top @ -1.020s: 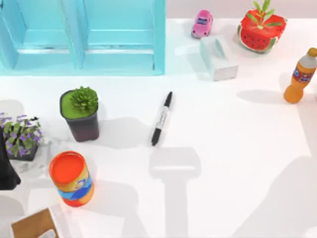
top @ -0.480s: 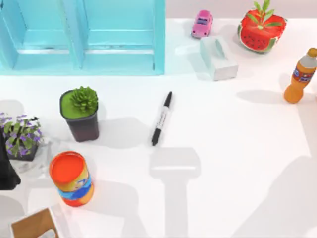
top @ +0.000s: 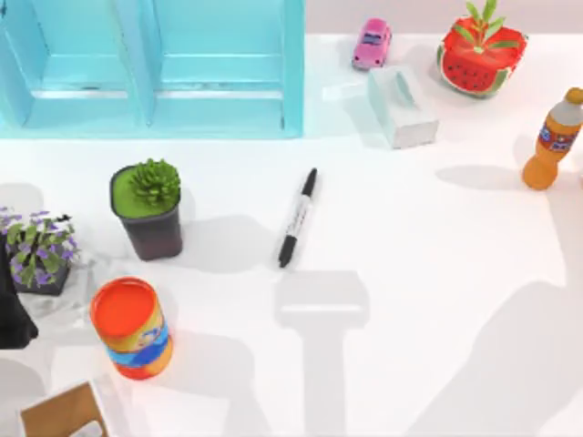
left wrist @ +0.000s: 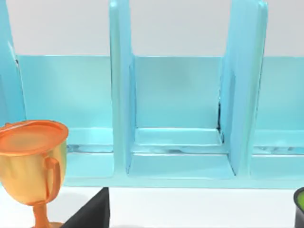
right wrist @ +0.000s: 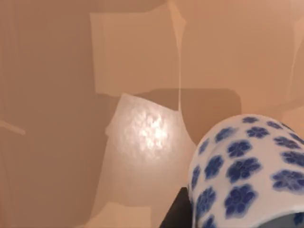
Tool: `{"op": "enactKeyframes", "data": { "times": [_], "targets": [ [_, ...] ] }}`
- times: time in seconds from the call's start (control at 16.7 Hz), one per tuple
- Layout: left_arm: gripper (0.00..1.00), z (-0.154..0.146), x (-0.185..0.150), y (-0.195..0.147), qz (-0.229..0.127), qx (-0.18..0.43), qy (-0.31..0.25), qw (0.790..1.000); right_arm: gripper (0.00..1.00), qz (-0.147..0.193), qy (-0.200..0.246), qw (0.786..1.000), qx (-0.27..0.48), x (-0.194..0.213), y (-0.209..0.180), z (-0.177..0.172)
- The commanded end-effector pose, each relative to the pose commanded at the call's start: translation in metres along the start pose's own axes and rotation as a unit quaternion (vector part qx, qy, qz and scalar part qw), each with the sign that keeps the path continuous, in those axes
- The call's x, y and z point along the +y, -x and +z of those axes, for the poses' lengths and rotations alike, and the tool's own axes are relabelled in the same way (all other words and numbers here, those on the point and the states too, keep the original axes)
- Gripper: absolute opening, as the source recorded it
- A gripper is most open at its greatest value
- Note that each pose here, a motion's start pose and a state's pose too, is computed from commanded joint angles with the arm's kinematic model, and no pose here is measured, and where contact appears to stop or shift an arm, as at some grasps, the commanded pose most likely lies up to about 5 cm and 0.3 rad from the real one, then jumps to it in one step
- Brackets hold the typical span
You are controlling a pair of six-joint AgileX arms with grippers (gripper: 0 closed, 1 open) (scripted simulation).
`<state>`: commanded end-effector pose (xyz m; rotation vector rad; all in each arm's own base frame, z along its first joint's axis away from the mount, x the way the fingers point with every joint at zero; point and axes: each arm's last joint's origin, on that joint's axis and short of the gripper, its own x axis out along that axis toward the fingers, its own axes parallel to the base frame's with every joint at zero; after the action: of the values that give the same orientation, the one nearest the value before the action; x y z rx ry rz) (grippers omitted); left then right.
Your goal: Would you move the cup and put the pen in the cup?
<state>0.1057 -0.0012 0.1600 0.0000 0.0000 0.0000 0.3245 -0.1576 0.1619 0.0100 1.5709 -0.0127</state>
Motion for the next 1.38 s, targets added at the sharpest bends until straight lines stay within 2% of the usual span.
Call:
{"op": "enactKeyframes", "data": {
  "times": [0.3, 0.48, 0.66, 1.08, 1.38],
  "targets": [
    [1.00, 0.000, 0.000, 0.000, 0.000, 0.000, 0.000, 1.000, 0.00, 0.004, -0.003, 1.000, 0.011, 0.068, 0.068, 0.012],
    [1.00, 0.000, 0.000, 0.000, 0.000, 0.000, 0.000, 1.000, 0.00, 0.003, 0.004, 1.000, 0.014, 0.118, 0.113, 0.004],
    [1.00, 0.000, 0.000, 0.000, 0.000, 0.000, 0.000, 1.000, 0.00, 0.002, 0.004, 1.000, 0.003, 0.141, 0.138, -0.006],
    [1.00, 0.000, 0.000, 0.000, 0.000, 0.000, 0.000, 1.000, 0.00, 0.002, -0.001, 1.000, 0.005, 0.150, 0.130, -0.002],
    [1.00, 0.000, 0.000, 0.000, 0.000, 0.000, 0.000, 1.000, 0.00, 0.002, -0.006, 1.000, 0.004, 0.218, 0.095, 0.009]
  ]
}}
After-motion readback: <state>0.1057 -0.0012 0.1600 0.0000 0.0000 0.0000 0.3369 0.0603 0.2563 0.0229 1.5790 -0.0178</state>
